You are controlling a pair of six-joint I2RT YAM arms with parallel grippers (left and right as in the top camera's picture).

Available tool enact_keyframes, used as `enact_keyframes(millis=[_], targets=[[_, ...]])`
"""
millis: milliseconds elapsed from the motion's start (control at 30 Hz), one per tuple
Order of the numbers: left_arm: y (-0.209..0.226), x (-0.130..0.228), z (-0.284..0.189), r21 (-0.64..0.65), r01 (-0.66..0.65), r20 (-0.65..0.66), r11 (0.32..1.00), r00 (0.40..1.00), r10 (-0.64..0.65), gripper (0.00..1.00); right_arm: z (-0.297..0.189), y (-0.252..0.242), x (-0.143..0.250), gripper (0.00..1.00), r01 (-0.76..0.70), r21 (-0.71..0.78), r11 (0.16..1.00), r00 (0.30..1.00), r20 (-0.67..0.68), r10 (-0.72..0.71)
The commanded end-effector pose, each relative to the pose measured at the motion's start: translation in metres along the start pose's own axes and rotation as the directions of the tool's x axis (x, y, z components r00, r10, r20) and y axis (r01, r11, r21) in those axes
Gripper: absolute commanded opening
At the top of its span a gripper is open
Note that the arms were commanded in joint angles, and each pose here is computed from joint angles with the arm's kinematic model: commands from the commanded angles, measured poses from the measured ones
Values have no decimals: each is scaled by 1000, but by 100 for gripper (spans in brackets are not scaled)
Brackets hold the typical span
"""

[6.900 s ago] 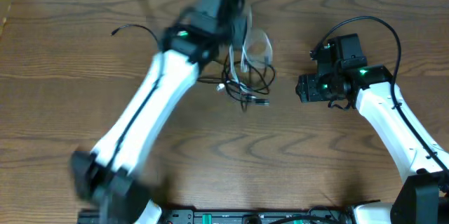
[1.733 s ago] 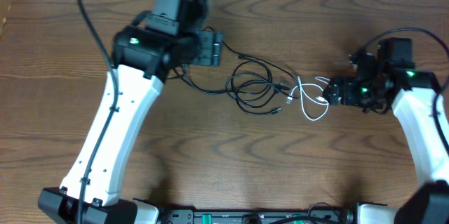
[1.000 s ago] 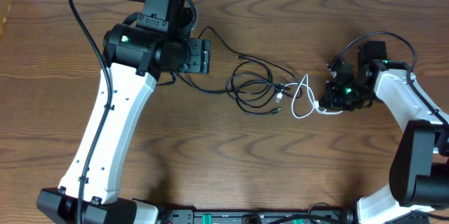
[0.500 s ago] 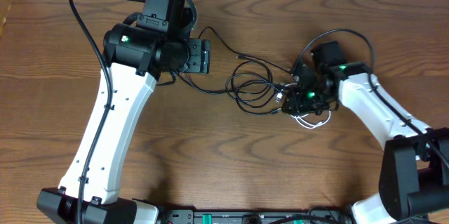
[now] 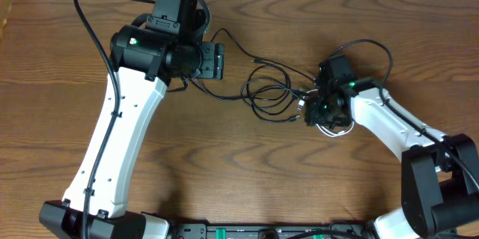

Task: Untangle cables
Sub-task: 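Carry the white cable to the right table edge with the right gripper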

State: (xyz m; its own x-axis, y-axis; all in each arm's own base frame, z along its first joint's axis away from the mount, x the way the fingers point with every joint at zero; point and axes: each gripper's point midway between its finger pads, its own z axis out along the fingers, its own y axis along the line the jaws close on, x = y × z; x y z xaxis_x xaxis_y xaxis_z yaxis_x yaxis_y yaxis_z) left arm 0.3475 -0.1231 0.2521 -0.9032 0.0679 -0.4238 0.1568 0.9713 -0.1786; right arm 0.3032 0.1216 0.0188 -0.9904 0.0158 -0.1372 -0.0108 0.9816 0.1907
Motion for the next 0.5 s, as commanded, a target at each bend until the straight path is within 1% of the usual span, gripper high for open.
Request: enact_keyframes(millis=[0, 67, 100, 167, 200, 233, 333, 400, 433, 467], targets=[[2, 2, -1, -5, 9, -5, 1000, 1000, -9, 75, 8, -2, -2, 54, -22, 28, 999, 997, 69, 20], [2, 2, -1, -5, 9, -6, 1000, 1000, -9, 75, 17, 0, -6, 53, -11, 9, 1000, 993, 116, 10], [2, 2, -1, -5, 9, -6, 1000, 1000, -9, 75, 18, -1, -6, 49, -11, 7, 1000, 993, 122, 10], [2, 2, -1, -5, 9, -6, 1000, 1000, -9, 75, 19, -1, -5, 29, -17, 5, 1000, 992, 124, 16], [2, 2, -1, -5, 9, -5, 1000, 1000, -9, 75, 19, -1, -6, 8, -17, 5, 1000, 992, 125, 16], [2, 2, -1, -5, 9, -5, 1000, 1000, -9, 75, 19, 0, -7, 1, -16, 3, 1000, 992, 128, 16], [2, 2, -1, -5, 9, -6, 1000, 1000, -9, 75, 7, -2, -14, 1, -29, 0, 1000, 989, 145, 29], [2, 2, -1, -6, 9, -5, 1000, 1000, -9, 75, -27, -8, -33, 1, -34, 1, 999, 979, 201, 33], [2, 2, -1, -6, 9, -5, 1000, 1000, -9, 75, -59, -25, -50, 1, -69, 40, 997, 959, 276, 56], [2, 2, -1, -5, 9, -5, 1000, 1000, -9, 75, -74, -35, -57, 1, -97, 64, 993, 947, 312, 72]])
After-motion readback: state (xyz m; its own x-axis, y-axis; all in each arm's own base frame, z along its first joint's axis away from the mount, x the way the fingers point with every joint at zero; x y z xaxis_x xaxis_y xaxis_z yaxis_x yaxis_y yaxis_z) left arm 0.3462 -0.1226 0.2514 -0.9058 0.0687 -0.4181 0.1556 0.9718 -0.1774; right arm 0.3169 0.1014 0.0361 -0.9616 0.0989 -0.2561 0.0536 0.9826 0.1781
